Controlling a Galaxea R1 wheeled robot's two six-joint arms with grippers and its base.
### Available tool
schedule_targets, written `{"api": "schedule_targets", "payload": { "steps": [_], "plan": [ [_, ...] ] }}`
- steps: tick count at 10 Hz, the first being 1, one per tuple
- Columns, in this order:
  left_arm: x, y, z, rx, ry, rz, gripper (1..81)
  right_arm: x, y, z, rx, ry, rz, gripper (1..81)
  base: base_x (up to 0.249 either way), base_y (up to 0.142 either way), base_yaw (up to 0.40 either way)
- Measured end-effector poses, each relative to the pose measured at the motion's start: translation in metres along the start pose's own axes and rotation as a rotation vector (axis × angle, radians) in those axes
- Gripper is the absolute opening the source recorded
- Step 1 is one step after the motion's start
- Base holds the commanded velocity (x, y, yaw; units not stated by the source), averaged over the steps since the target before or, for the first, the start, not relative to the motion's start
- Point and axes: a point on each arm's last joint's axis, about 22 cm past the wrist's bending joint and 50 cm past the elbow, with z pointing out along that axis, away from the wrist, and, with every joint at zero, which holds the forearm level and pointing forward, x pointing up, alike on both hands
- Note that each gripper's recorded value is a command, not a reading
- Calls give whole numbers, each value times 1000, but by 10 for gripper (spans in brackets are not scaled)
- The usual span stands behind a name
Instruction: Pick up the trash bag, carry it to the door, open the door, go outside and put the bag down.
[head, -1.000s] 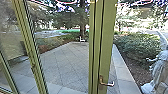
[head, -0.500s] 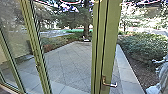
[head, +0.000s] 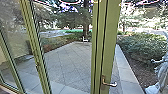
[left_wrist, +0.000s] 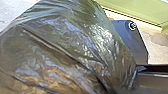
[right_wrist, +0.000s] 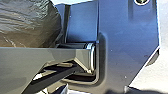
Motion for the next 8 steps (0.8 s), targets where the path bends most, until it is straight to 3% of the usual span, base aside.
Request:
{"api": "schedule_targets", "payload": {
  "steps": [3, 4, 5, 8],
  "plan": [
    [-2, -3, -1, 2, -9, -1, 10, 0, 1, -1, 2, -1, -1, 811, 0, 0, 0],
    [-10, -6, -3, -2, -46, -1, 10, 0, 0, -2, 14, -2, -2, 811, 0, 0, 0],
    [-16, -8, -5, -7, -69, -1, 10, 0, -4, -3, 33, -2, -3, 811, 0, 0, 0],
    [-18, -19, -13, -22, -73, -3, 10, -1, -19, -14, 121, 2, -12, 811, 0, 0, 0]
  ]
}}
